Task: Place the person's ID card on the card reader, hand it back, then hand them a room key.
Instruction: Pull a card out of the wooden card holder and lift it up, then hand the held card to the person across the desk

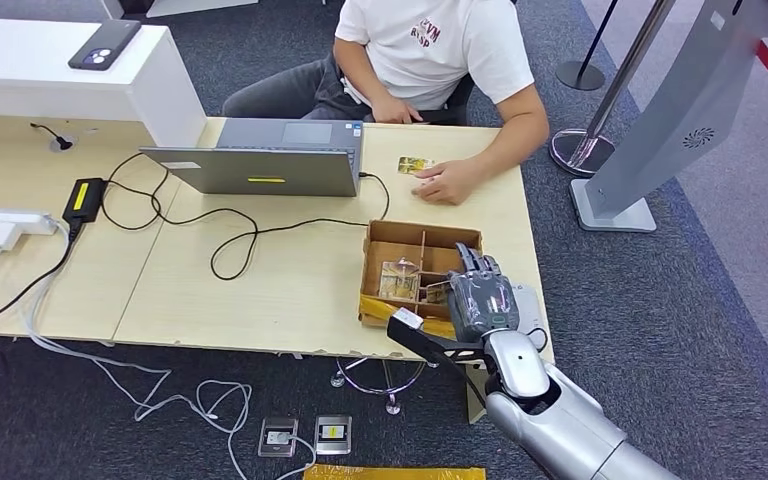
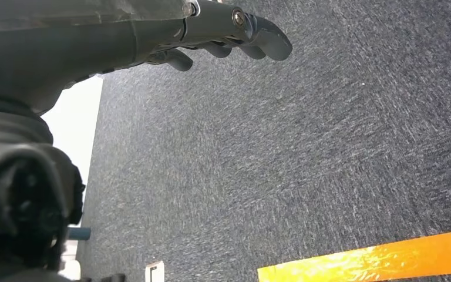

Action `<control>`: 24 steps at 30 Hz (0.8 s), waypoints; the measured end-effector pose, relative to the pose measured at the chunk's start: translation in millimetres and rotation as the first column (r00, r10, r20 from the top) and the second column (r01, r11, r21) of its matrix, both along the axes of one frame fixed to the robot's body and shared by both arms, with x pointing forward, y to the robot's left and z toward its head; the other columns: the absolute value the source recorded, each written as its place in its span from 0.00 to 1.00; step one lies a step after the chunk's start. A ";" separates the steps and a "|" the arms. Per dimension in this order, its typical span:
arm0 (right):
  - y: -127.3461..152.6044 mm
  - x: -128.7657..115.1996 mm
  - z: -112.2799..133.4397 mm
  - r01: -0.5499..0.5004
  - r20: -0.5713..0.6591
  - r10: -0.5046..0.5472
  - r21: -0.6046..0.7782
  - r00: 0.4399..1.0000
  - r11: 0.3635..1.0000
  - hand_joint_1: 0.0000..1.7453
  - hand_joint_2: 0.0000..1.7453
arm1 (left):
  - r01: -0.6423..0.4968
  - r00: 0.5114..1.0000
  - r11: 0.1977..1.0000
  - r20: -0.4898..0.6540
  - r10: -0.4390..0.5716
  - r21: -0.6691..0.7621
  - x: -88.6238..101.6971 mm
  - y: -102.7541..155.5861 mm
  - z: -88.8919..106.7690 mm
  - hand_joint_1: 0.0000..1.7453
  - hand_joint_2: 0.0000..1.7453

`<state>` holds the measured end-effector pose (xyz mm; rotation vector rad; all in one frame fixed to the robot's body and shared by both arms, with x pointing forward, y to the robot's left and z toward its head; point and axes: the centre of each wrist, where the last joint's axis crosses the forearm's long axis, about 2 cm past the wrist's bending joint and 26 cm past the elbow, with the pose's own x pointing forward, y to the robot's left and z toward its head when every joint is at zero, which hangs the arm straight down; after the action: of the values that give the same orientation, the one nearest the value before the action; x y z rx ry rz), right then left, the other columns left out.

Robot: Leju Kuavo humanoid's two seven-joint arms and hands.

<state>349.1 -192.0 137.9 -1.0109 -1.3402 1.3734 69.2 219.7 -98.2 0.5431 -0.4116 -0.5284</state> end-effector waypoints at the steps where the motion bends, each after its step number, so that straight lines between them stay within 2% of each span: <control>1: 0.6 0.1 0.0 0.000 0.001 0.000 0.002 1.000 1.000 1.00 1.00 | 0.000 1.000 1.000 0.000 0.000 0.000 0.0 0.0 0.0 0.00 0.00; 15: 7.2 2.0 1.2 -0.008 0.011 0.007 0.020 1.000 1.000 1.00 1.00 | 0.002 1.000 1.000 0.013 -0.002 0.004 0.6 -0.8 0.4 0.00 0.00; 24: 10.6 11.5 13.5 -0.013 0.101 0.008 0.053 0.995 0.999 1.00 1.00 | 0.001 1.000 1.000 0.019 -0.001 0.006 0.6 -3.5 0.9 0.00 0.00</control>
<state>360.7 -181.3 151.4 -1.0502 -1.4507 1.3025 69.7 216.2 -97.4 0.5543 -0.4285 -0.5260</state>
